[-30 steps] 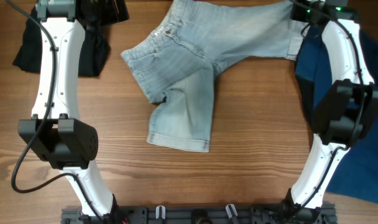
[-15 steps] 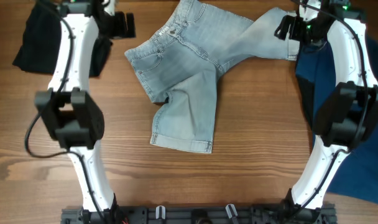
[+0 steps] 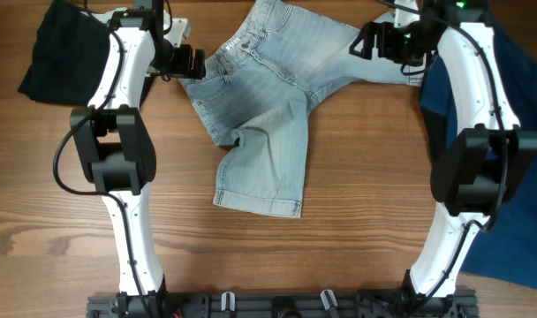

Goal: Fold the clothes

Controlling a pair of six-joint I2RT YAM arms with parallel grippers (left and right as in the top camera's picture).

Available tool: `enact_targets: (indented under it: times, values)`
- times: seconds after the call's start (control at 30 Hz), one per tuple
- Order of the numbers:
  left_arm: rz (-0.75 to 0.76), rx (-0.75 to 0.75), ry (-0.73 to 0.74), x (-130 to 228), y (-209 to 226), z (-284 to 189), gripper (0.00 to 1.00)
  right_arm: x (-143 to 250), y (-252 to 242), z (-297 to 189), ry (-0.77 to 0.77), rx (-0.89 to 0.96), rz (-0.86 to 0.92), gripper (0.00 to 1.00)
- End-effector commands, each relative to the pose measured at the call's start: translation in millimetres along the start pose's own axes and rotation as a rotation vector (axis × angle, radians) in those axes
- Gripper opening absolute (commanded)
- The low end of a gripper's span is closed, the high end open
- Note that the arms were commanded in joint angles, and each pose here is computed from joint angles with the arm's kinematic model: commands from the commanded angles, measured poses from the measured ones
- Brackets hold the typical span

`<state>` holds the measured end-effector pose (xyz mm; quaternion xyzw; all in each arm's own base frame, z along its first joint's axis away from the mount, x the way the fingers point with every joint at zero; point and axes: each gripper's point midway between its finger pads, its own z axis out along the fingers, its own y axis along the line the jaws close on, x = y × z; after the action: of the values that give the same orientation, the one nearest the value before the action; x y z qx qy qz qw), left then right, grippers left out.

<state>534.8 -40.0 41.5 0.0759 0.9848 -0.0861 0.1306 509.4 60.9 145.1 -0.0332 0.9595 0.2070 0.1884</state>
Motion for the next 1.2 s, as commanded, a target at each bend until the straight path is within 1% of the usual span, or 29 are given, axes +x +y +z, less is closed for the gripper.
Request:
enact_targets:
  times: [0.0, 0.07, 0.2, 0.3, 0.33, 0.37, 0.4, 0.47, 0.5, 0.6, 0.67, 0.73, 0.83, 0.87, 0.97, 1.0, 1.03, 1.07, 1.1, 1.17]
  values:
    - [0.018, 0.037, 0.021, 4.3, -3.3, 18.3, 0.96, -9.3, 21.9, -10.8, -0.037, -0.035, -0.057, 0.97]
    - [0.014, 0.039, 0.034, 7.5, -2.7, 24.9, 0.89, -9.1, 23.2, -10.3, -0.036, -0.036, -0.059, 0.94]
    - [0.011, 0.041, 0.051, 11.4, -2.4, 33.6, 0.71, -9.1, 23.2, -10.3, -0.036, -0.037, -0.051, 0.82]
    - [0.01, 0.041, 0.054, 12.1, -2.0, 35.1, 0.51, -9.1, 23.2, -10.3, -0.036, -0.037, -0.032, 0.8]
    - [0.01, 0.036, 0.055, 12.2, -1.1, 35.2, 0.34, -9.1, 23.2, -10.3, -0.036, -0.037, -0.024, 0.79]
    - [-0.001, 0.025, 0.057, 12.6, 0.8, 35.2, 0.11, -9.0, 23.2, -10.3, -0.035, -0.037, -0.009, 0.79]
    - [-0.04, -0.008, 0.059, 12.8, 6.2, 34.6, 0.04, -8.6, 23.1, -10.3, -0.033, -0.037, -0.005, 0.79]
    - [-0.194, -0.151, 0.041, 11.7, 36.2, 18.2, 0.04, -5.9, 23.0, -10.2, -0.022, -0.036, 0.004, 0.79]
    - [-0.251, -0.18, 0.021, 9.7, 45.9, 6.9, 0.04, -4.4, 22.9, -10.2, -0.017, -0.036, 0.007, 0.79]
    - [-0.422, -0.199, -0.042, 6.6, 69.0, -36.7, 0.04, 0.0, 22.7, -10.1, 0.001, -0.035, 0.033, 0.81]
    - [-0.522, -0.222, -0.051, 16.2, 82.5, -70.3, 0.04, 4.0, 22.2, -10.1, 0.017, -0.032, 0.041, 0.81]
    - [-0.602, -0.248, -0.03, 34.0, 92.9, -100.5, 0.04, 9.0, 19.9, -10.0, 0.037, -0.019, 0.05, 0.82]
    - [-0.665, -0.255, 0.048, 59.4, 94.5, -113.7, 0.04, 14.9, 14.9, -10.2, 0.059, 0.012, 0.063, 0.82]
    - [-0.671, -0.25, 0.09, 68.8, 91.0, -114.1, 0.08, 16.2, 11.9, -10.3, 0.064, 0.03, 0.067, 0.82]
    - [-0.673, -0.251, 0.178, 87.4, 82.6, -113.8, 0.29, 17.6, 4.0, -5.9, 0.065, 0.093, 0.08, 0.81]
    - [-0.668, -0.251, 0.2, 91.2, 78.3, -114.1, 0.33, 17.3, 4.3, -1.7, 0.065, 0.097, 0.076, 0.8]
    - [-0.664, -0.25, 0.211, 93.0, 75.1, -114.1, 0.36, 16.4, 6.1, 2.2, 0.061, 0.096, 0.08, 0.8]
    - [-0.656, -0.249, 0.22, 93.8, 71.1, -113.7, 0.43, 14.5, 8.5, 11.5, 0.053, 0.094, 0.084, 0.78]
    - [-0.645, -0.245, 0.23, 94.2, 64.8, -112.8, 0.53, 11.4, 12.0, 21.3, 0.038, 0.097, 0.099, 0.78]
    - [-0.625, -0.244, 0.24, 94.0, 56.3, -111.7, 0.64, 4.3, 17.5, 39.6, 0.004, 0.098, 0.121, 0.78]
